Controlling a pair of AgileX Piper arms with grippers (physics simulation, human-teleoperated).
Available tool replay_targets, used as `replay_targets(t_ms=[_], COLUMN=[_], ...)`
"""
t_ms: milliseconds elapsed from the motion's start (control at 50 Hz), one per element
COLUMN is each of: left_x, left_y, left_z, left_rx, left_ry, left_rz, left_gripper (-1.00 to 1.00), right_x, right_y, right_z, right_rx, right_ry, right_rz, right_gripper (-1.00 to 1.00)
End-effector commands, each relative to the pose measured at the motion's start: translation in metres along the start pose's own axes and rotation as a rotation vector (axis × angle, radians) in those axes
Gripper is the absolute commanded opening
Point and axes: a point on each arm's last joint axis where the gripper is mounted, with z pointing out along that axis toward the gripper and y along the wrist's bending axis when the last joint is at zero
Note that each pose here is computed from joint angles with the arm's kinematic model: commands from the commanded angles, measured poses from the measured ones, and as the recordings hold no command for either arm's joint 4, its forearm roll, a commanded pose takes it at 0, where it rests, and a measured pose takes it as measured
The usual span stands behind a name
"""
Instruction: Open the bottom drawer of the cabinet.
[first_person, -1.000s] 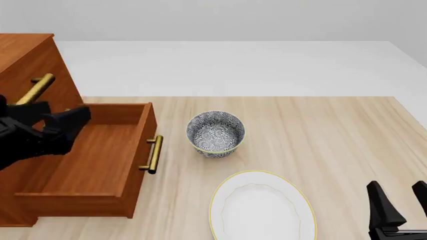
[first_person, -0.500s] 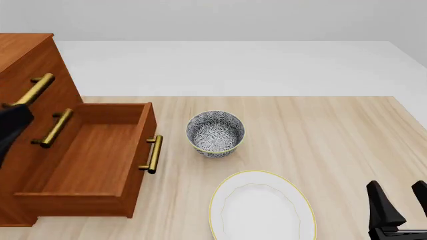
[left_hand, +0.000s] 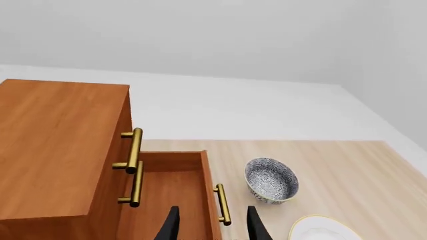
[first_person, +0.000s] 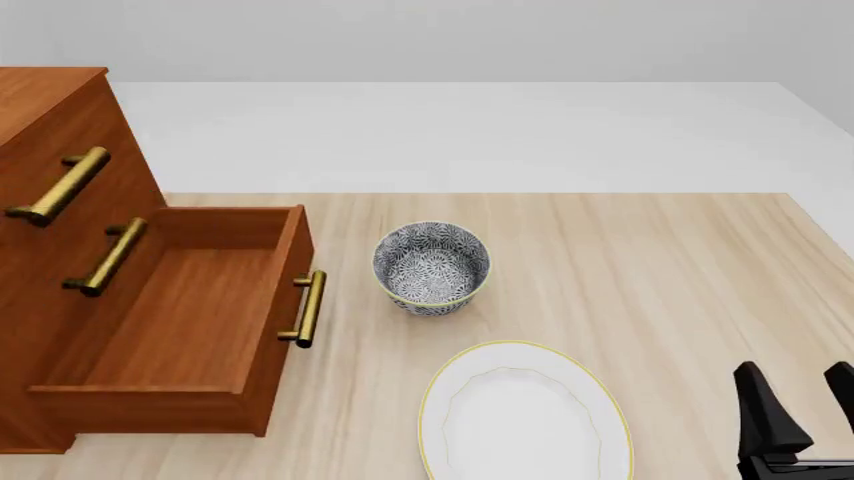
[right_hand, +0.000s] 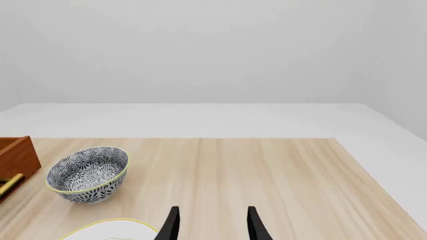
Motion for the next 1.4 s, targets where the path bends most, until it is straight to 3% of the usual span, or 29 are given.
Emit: replay_targets(t_ms=[20,300,740,1400], left_x=[-0.002,-0.015,-0.03,-0.049], left_y=[-0.001,-0.003,-0.012,-0.019], left_z=[-0.023,-0.037,-0.06,-0.073], left_rx=[-0.043,-0.055,-0.176,-0.205], left_ry=[-0.017,-0.028,0.01,0.069], left_rz=[0.008,0.026,0.065,0.178], left_gripper=[1.0,1.0,1.0,1.0], right_x=[0.0,0.0,0.0,0.0], right_y=[0.0,0.0,0.0,0.0], right_z=[0.0,0.0,0.0,0.0], right_rx=[0.0,0.0,0.0,0.0], right_ry=[-0.002,0.002,0.002,0.002], right_rz=[-0.001,0.001,0.001,0.001], right_gripper=[1.0,1.0,1.0,1.0])
